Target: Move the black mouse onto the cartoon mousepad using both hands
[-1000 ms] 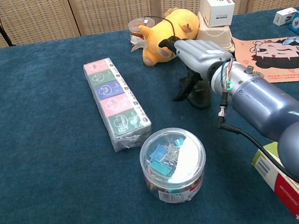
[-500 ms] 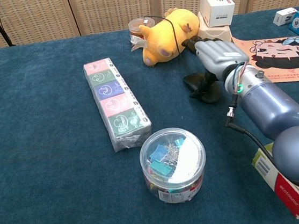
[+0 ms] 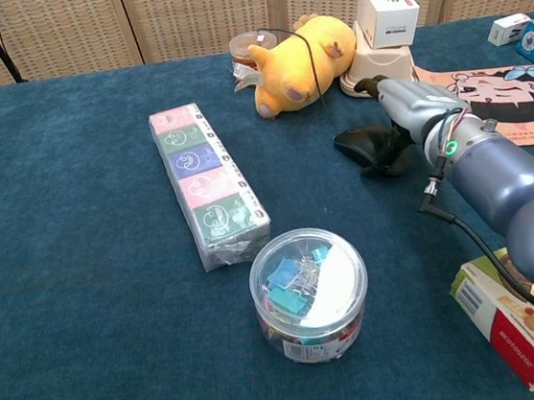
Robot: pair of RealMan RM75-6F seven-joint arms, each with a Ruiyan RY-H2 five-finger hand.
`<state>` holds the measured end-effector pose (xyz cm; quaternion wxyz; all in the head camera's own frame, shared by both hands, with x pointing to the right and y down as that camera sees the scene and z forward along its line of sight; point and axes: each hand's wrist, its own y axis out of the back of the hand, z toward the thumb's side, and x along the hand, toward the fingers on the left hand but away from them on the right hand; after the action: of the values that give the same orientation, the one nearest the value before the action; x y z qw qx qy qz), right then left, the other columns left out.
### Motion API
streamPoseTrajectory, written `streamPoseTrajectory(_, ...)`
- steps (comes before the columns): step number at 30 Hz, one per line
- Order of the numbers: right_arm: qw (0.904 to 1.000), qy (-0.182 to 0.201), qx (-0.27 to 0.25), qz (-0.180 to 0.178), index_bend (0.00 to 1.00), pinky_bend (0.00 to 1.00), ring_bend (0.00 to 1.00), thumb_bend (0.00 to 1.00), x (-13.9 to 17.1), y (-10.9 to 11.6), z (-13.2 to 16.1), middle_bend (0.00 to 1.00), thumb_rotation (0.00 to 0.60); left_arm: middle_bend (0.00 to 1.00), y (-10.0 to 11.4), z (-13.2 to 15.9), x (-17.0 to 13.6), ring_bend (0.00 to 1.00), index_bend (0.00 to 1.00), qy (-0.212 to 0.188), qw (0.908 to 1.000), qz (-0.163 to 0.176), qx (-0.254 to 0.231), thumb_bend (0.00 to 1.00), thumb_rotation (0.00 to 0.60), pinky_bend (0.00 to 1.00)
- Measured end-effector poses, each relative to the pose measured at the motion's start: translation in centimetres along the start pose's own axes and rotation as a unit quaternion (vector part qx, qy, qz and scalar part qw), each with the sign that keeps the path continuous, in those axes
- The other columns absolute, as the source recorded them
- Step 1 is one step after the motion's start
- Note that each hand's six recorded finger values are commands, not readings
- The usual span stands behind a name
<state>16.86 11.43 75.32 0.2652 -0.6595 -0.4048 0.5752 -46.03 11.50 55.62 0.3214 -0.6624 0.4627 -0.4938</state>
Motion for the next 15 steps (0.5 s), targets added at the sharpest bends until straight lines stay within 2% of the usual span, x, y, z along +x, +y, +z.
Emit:
streamPoseTrajectory(6, 0.9999, -0.012, -0.006, 0.004, 0.03, 0.26, 0.11, 0.00, -0.43, 0.00, -0.36, 0.08, 0.600, 0.00, 0.10, -0.12, -0.02, 0.00, 0.00, 0.002, 1.0000, -0.001, -0.004, 0.08, 0.600, 0.00)
streamPoseTrajectory(15, 0.9995, -0.018, -0.022, 0.013, 0.26, 0.41, 0.30, 0.02, -0.91, -0.47, -0.61, 0.28, 0.600, 0.00, 0.14, -0.17, -0.03, 0.00, 0.00, 0.002, 1.0000, -0.001, -0.006, 0.08, 0.600, 0.00)
